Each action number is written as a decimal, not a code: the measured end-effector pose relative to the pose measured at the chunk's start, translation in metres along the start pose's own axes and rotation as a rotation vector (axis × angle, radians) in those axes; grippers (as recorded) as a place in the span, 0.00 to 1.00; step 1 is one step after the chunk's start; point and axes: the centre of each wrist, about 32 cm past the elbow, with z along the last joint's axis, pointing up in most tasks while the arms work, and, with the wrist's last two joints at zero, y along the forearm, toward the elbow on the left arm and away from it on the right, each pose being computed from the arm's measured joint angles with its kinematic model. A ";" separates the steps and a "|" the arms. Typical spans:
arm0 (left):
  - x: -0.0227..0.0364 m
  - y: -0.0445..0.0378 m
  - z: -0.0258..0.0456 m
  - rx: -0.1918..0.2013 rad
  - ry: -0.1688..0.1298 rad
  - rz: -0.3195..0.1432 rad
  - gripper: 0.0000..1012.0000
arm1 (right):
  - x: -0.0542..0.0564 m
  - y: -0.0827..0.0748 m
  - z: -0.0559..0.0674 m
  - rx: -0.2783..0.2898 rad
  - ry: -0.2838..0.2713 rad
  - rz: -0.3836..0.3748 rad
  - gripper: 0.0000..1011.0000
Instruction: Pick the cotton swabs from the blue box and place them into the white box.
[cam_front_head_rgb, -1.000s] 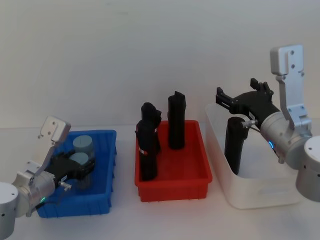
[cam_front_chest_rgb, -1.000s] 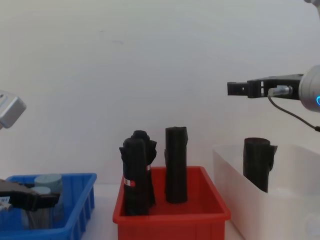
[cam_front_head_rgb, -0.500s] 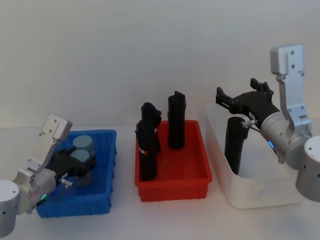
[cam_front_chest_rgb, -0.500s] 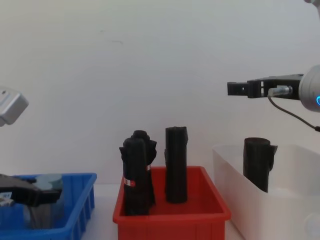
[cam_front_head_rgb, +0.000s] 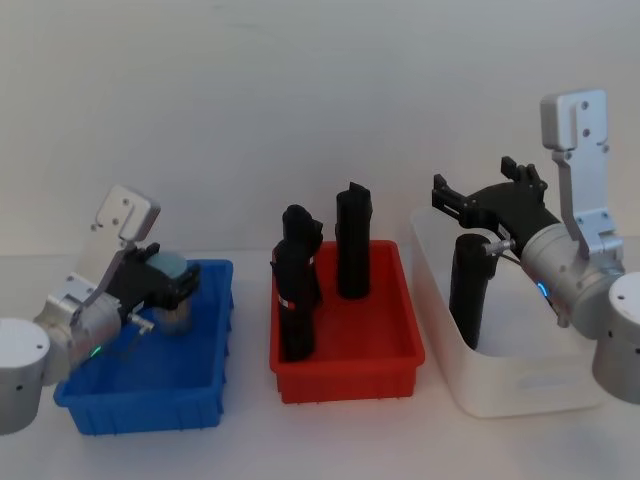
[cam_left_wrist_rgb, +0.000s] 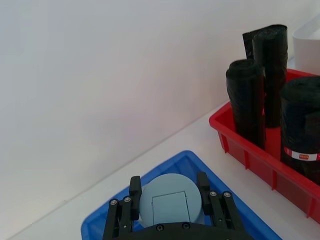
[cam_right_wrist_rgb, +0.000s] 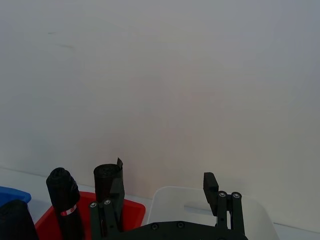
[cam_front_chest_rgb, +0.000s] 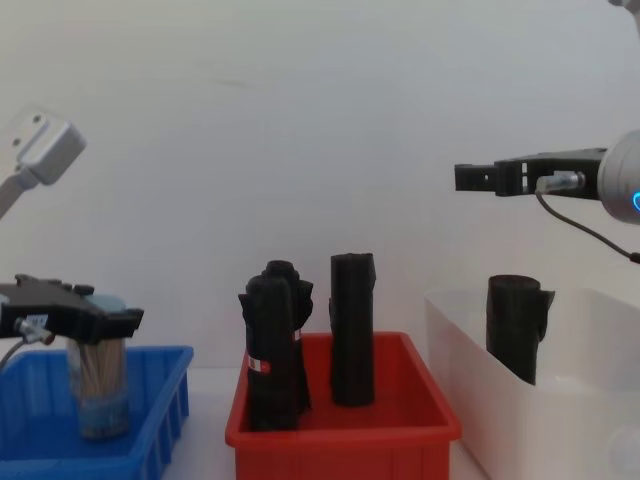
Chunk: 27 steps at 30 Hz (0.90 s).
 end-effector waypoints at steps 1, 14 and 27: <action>0.0005 0.0000 0.0022 -0.004 -0.008 0.003 0.67 | 0.000 0.000 0.000 0.000 0.000 0.000 0.99; 0.0124 0.0083 0.0562 -0.119 -0.148 0.065 0.67 | 0.000 0.001 0.002 0.011 -0.004 0.027 0.99; 0.0238 0.0208 0.1237 -0.281 -0.277 0.110 0.67 | -0.003 0.000 0.015 0.098 0.006 0.151 0.99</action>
